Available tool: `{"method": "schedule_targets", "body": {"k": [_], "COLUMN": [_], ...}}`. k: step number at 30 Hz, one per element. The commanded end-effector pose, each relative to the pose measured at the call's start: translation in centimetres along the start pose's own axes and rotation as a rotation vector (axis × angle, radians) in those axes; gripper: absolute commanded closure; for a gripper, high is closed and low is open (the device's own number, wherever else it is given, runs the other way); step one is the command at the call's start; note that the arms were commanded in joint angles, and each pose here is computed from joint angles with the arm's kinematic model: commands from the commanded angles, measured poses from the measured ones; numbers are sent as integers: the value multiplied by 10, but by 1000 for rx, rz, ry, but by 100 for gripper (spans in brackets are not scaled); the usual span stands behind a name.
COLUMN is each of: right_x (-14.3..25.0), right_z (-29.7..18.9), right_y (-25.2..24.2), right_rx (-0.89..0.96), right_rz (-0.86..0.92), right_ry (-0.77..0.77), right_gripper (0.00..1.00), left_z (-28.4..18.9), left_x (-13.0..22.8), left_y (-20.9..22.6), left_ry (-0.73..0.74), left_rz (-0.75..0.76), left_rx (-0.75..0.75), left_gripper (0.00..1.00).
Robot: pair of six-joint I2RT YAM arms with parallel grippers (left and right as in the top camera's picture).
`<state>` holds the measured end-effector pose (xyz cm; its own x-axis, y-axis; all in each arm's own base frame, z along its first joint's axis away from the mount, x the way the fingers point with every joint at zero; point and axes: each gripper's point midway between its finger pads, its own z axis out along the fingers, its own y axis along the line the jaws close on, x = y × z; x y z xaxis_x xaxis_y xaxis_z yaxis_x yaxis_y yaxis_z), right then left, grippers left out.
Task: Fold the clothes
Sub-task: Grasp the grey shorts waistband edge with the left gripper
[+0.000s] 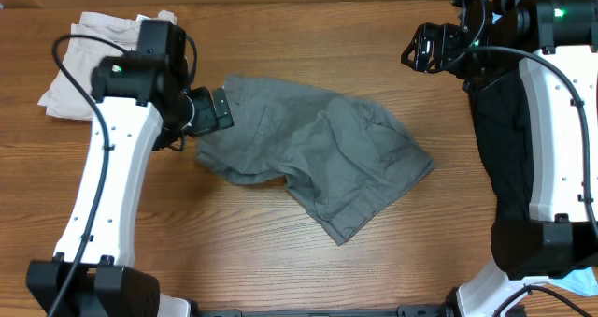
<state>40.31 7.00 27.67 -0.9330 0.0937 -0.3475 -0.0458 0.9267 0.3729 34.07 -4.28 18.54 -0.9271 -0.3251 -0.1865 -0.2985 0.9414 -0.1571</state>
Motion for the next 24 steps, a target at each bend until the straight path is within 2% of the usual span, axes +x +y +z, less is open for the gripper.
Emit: {"method": "schedule_targets", "body": {"k": [1,3,8,15,19,24], "right_x": [2,3,9,13,13,13], "right_z": [9,15,30,39,39,39], "right_y": [-4,-6,-13,-17,-17,-17], "right_rx": [11,12,15,17,18,17], "right_rz": [-3,1,11,18,18,17], "right_ry": [12,21,49,68,68,66], "right_gripper": [0,1,3,4,4,4], "left_z": [27,44,85,117,126,140], "left_x": [4,4,10,18,15,4], "left_y": [5,6,13,40,51,37], "left_ry": [20,28,64,129,139,102], "left_rz": [-61,-51,94,269,309,307], "left_rx": [-20,-18,-40,-171,-230,-163], "left_gripper": [0,0,5,7,7,10]}}
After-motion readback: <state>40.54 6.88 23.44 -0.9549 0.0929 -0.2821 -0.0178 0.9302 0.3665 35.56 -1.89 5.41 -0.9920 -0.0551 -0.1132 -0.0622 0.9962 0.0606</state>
